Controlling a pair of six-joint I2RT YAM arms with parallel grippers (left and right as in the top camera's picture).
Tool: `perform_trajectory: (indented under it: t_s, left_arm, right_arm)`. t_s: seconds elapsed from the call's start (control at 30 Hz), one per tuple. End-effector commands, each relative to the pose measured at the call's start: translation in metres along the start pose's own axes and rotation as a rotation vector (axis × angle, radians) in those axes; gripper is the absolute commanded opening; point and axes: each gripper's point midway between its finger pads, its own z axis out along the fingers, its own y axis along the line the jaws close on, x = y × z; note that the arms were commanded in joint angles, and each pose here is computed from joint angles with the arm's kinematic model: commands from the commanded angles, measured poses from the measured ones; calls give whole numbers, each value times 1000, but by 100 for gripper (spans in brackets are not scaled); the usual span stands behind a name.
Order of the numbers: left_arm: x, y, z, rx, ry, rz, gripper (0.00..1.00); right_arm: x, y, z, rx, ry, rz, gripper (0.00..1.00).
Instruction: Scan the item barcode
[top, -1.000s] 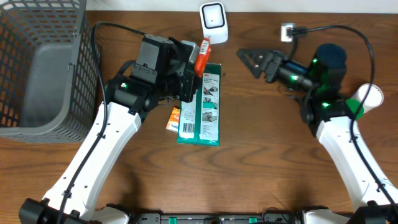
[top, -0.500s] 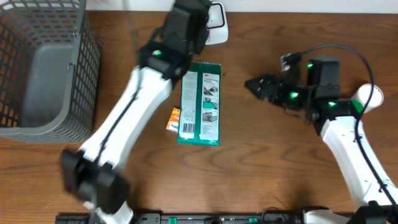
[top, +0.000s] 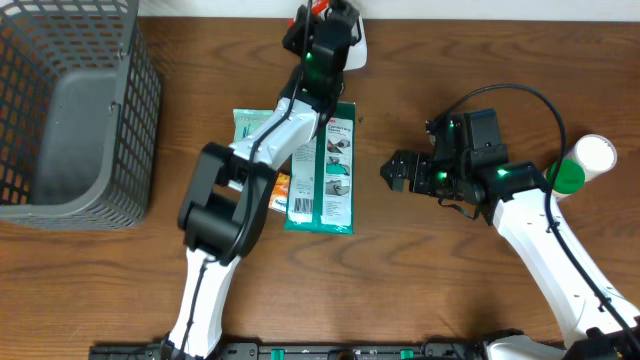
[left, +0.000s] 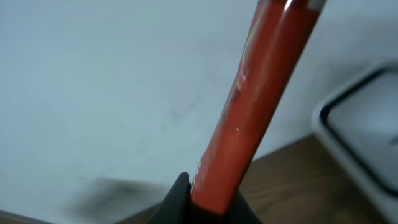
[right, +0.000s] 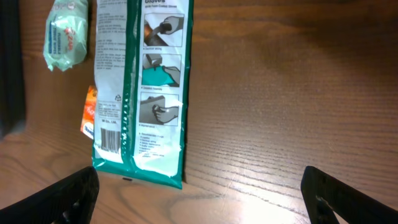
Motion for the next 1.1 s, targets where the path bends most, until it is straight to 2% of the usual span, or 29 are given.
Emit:
perform_trajectory:
  t_s: [0.0,0.17,0.27,0.6,0.83,1.07]
  left_arm:
    - [37,-12,22,-42,53,154,7]
    - [71,-49,36,26,58,318,7]
    - [78,-60,40,28,41,333,7]
    - [70,-72,42,70,-36,321,7]
    - [52,-62,46,51,-86,290,8]
    - [47,-50,46,3,-65,271,8]
  right_arm:
    - [-3,1,-4,15,-20,-28,99]
    - [-3,1,-3,15,-20,-28,99]
    - [-3,1,-4,15,-21,-28,99]
    - [-3,1,-3,15,-20,-28,99]
    - [-3,1,-4,14,-21,-28,99]
    - [-3,1,-4,15,-20,-28,99]
